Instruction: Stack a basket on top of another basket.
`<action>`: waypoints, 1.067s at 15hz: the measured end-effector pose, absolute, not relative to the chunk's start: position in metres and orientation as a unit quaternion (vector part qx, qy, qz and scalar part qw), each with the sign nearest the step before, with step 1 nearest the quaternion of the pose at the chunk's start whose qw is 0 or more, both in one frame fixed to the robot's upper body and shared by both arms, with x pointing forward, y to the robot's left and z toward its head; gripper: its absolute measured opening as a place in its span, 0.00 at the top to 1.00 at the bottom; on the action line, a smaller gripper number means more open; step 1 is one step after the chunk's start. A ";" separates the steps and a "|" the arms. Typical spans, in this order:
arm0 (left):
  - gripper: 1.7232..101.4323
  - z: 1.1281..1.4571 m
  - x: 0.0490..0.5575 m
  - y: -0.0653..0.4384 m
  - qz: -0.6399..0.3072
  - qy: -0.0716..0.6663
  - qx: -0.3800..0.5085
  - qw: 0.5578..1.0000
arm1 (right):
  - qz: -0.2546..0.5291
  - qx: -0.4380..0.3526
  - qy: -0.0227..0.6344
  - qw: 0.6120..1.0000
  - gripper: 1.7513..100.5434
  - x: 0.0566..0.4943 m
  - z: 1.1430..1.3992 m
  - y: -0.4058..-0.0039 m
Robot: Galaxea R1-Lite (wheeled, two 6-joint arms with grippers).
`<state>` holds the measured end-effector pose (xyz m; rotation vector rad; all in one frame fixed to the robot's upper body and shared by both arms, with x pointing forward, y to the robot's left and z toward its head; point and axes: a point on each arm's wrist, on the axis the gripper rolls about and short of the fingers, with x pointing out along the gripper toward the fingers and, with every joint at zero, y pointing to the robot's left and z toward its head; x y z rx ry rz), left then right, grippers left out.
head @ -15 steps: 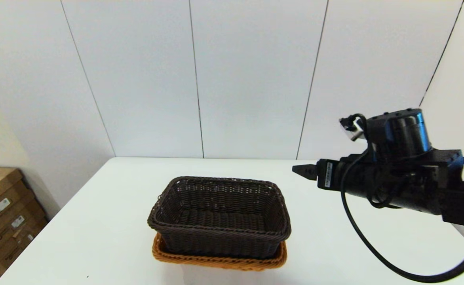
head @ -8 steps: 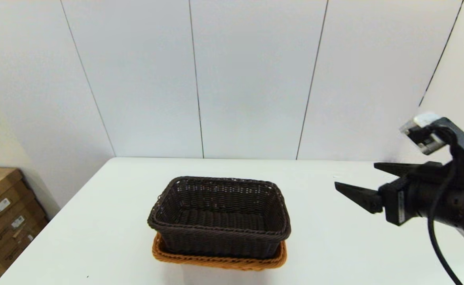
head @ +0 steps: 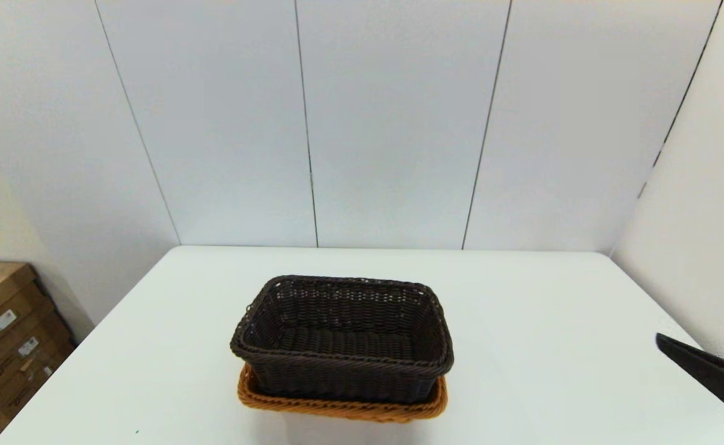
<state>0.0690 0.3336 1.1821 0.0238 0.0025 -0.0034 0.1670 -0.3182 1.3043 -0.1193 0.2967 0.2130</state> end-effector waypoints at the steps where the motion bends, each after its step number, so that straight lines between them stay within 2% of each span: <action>1: 0.04 1.182 0.069 0.334 -0.002 0.001 0.012 1.000 | 0.090 -0.057 0.143 0.984 0.04 0.154 1.301 -0.324; 7: 0.04 1.182 0.069 0.334 -0.002 0.001 0.012 1.000 | 0.004 -0.045 0.131 0.990 0.04 0.084 1.276 -0.338; 16: 0.04 1.182 0.069 0.334 -0.002 0.001 0.012 1.000 | -0.008 -0.039 0.058 0.997 0.04 0.052 1.245 -0.337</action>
